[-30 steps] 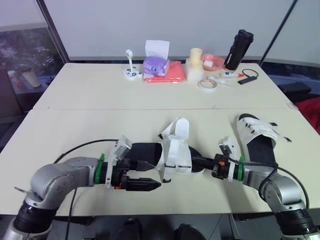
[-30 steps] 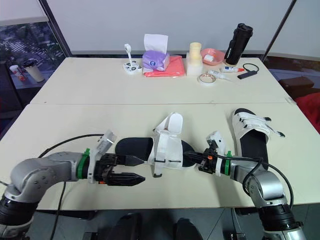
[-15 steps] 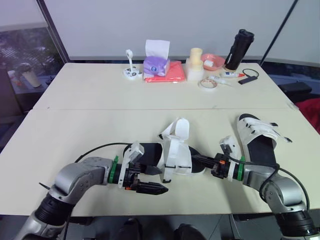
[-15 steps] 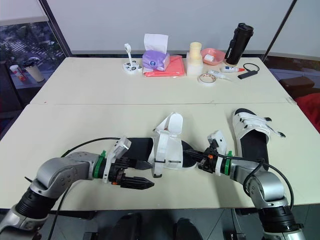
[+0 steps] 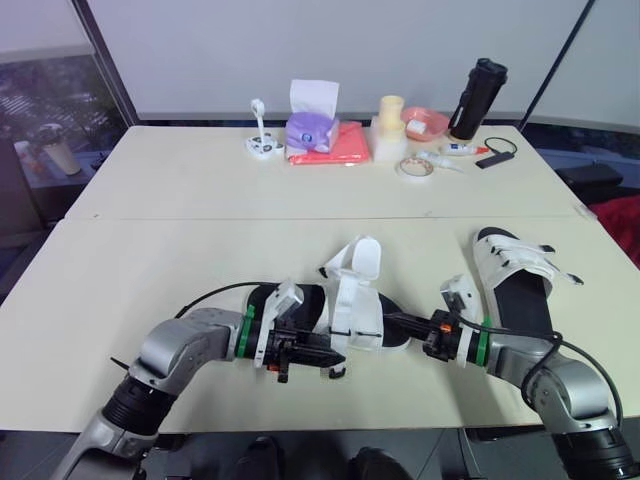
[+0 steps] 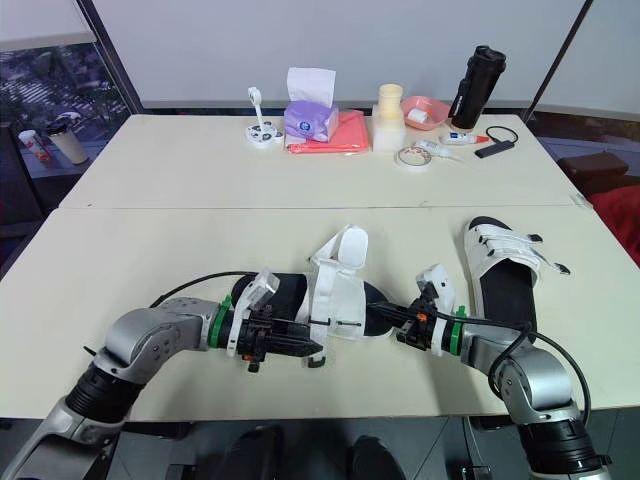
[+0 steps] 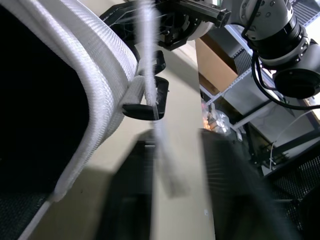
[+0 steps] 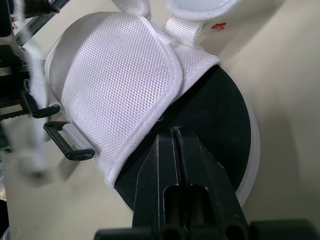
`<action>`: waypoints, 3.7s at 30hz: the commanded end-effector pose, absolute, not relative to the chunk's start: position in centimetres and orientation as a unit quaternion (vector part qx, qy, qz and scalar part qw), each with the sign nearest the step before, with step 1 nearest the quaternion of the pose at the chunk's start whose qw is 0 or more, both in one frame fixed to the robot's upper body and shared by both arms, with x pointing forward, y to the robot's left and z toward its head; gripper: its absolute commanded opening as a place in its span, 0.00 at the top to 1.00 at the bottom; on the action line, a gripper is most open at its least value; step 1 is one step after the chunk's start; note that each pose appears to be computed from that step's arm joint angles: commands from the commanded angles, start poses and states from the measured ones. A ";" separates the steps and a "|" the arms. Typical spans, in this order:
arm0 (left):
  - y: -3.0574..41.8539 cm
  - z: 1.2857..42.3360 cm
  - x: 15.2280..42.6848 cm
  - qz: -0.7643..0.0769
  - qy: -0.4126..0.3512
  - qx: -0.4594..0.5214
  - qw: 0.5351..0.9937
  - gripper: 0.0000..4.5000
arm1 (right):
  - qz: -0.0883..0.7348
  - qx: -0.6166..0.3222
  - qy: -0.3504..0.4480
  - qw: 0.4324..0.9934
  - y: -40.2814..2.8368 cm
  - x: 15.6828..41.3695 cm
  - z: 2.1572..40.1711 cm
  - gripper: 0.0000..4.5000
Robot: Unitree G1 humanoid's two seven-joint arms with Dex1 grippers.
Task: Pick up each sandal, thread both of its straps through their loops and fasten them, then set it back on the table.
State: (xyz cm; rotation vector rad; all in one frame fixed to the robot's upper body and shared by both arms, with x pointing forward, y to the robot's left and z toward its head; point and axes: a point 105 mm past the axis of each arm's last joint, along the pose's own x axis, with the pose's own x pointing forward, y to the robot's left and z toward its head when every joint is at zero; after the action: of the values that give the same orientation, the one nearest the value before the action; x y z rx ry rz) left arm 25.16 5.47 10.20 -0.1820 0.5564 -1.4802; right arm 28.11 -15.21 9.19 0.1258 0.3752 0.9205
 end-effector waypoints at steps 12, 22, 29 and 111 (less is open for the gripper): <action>7.4 11.9 19.8 -0.745 0.264 -0.053 0.611 0.99 | 0.441 0.023 0.210 0.872 -15.1 27.9 6.6 1.00; 9.2 14.8 19.7 -0.762 0.236 -0.037 0.602 0.99 | 0.439 0.023 0.213 0.872 -15.2 27.9 6.1 1.00; 9.9 18.6 21.1 -0.773 0.179 -0.069 0.605 0.99 | 0.441 0.023 0.217 0.871 -15.3 27.9 5.9 1.00; 5.2 22.6 37.8 -0.663 0.093 -0.231 0.706 0.98 | 0.418 0.042 0.205 0.884 -14.6 28.6 5.1 1.00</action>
State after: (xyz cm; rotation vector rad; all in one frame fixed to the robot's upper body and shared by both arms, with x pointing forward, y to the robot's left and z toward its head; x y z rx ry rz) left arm 38.18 5.34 18.72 -0.4981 0.3263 -1.3977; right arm 29.02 -13.77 7.90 0.0882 0.3083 0.9367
